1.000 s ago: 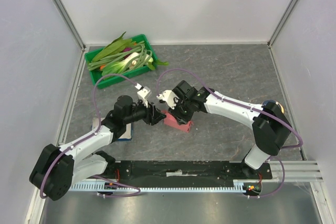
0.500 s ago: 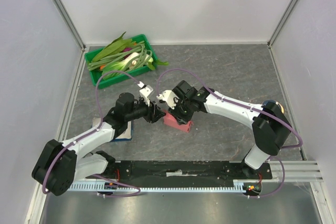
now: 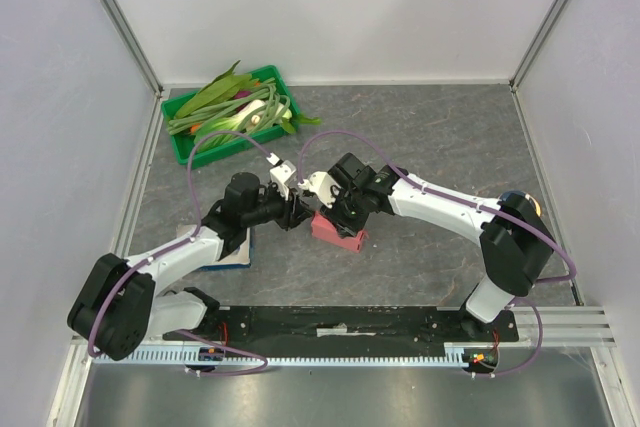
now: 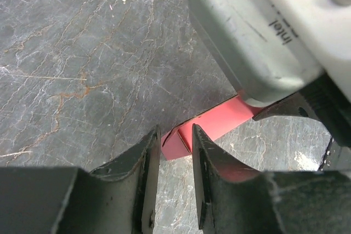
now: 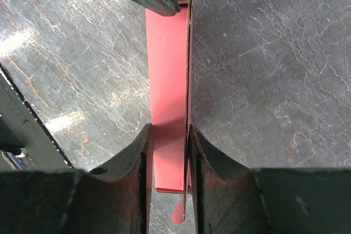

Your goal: Fold the paper box

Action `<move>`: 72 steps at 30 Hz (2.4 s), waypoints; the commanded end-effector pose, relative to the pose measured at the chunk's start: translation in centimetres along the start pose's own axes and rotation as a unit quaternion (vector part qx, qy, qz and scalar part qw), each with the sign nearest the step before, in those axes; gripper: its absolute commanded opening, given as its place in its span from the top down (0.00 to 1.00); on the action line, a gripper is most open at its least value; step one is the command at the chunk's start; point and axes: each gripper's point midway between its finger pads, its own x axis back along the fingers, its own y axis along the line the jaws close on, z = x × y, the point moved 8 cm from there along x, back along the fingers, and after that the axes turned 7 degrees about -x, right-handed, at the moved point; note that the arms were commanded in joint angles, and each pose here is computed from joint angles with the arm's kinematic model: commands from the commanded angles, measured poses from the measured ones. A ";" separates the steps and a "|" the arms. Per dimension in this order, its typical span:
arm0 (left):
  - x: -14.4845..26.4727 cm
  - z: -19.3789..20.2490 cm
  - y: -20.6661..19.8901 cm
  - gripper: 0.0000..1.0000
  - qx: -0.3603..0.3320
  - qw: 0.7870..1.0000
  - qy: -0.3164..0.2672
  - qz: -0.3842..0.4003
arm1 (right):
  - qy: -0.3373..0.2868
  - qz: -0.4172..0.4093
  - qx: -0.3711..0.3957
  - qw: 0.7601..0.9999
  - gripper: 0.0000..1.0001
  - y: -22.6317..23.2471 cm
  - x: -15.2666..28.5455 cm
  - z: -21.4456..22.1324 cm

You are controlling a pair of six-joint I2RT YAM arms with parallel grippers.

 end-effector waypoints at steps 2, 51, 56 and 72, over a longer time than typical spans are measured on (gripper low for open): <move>0.3 -1.2 -0.3 0.66 -0.028 0.998 -0.050 0.012 | 0.062 -0.004 -0.003 0.998 1.00 -0.4 -1.4 1.9; -0.4 -1.7 -4.0 0.98 -0.038 0.996 -0.067 -0.032 | 0.054 -0.006 -0.011 0.998 1.00 -0.3 -1.6 1.7; -1.0 -1.4 -4.3 0.93 -0.040 0.997 -0.053 -0.025 | 0.054 -0.006 -0.010 0.998 1.00 -0.3 -1.5 1.8; -1.8 -1.8 -4.5 0.94 -0.038 0.998 -0.049 -0.012 | 0.047 -0.013 -0.012 0.999 1.00 0.0 -1.3 1.5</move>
